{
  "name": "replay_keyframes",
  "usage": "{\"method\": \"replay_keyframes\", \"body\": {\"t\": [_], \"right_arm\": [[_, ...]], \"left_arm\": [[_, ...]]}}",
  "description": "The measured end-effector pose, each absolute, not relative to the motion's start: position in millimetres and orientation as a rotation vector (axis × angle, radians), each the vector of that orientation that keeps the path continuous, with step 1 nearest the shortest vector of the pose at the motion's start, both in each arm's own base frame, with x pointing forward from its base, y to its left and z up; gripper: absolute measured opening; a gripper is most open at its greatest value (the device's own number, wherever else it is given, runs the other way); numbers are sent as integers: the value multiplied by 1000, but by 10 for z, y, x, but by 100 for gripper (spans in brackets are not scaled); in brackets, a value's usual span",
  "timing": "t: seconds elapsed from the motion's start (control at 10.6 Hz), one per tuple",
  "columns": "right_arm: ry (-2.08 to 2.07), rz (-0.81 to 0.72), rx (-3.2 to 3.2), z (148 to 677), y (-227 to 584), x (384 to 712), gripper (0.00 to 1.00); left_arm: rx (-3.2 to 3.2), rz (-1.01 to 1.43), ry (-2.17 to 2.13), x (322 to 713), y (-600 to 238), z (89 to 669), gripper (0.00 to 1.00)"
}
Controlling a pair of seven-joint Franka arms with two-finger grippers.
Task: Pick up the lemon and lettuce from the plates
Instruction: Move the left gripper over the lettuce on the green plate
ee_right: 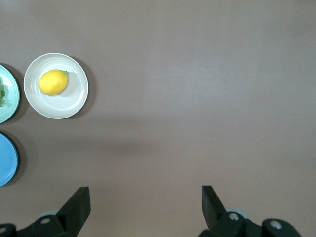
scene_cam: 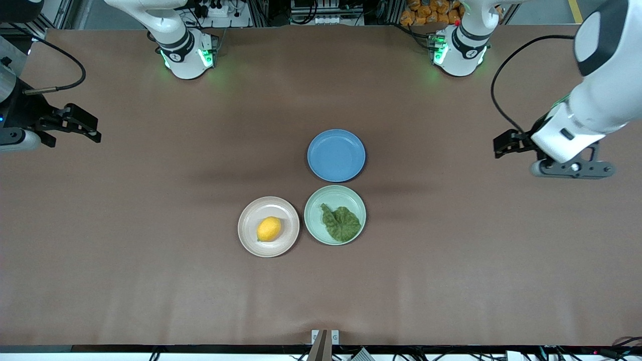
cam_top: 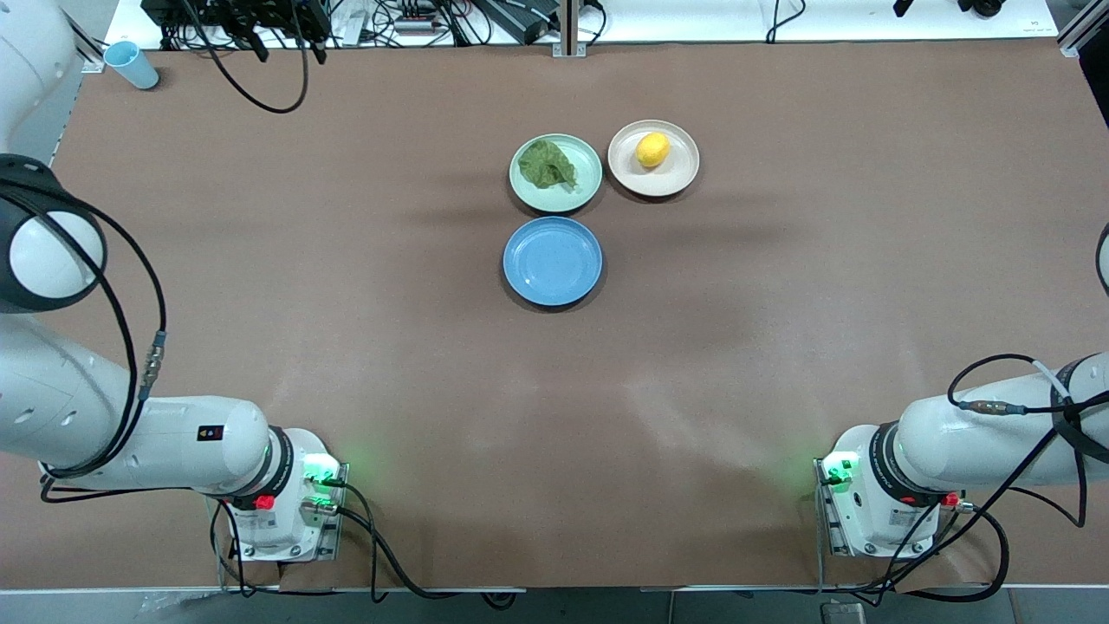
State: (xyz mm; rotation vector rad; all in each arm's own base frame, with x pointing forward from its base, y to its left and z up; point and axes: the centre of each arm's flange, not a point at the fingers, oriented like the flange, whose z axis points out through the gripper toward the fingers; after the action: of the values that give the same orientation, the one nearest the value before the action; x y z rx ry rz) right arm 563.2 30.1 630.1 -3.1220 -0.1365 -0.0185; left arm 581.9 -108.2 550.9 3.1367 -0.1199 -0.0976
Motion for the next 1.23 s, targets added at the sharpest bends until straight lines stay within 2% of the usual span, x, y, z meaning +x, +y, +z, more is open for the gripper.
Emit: {"method": "replay_keyframes", "body": {"t": [0.76,1.23], "right_arm": [[-138,-2,-3122,6240,306,5635,100],[-138,6,-3122,6207,308,5638,100]], "left_arm": [[3107,-127,-120,5917,-2223,4749,100],[3084,-123,-141,6016,-2620,4222,100]]}}
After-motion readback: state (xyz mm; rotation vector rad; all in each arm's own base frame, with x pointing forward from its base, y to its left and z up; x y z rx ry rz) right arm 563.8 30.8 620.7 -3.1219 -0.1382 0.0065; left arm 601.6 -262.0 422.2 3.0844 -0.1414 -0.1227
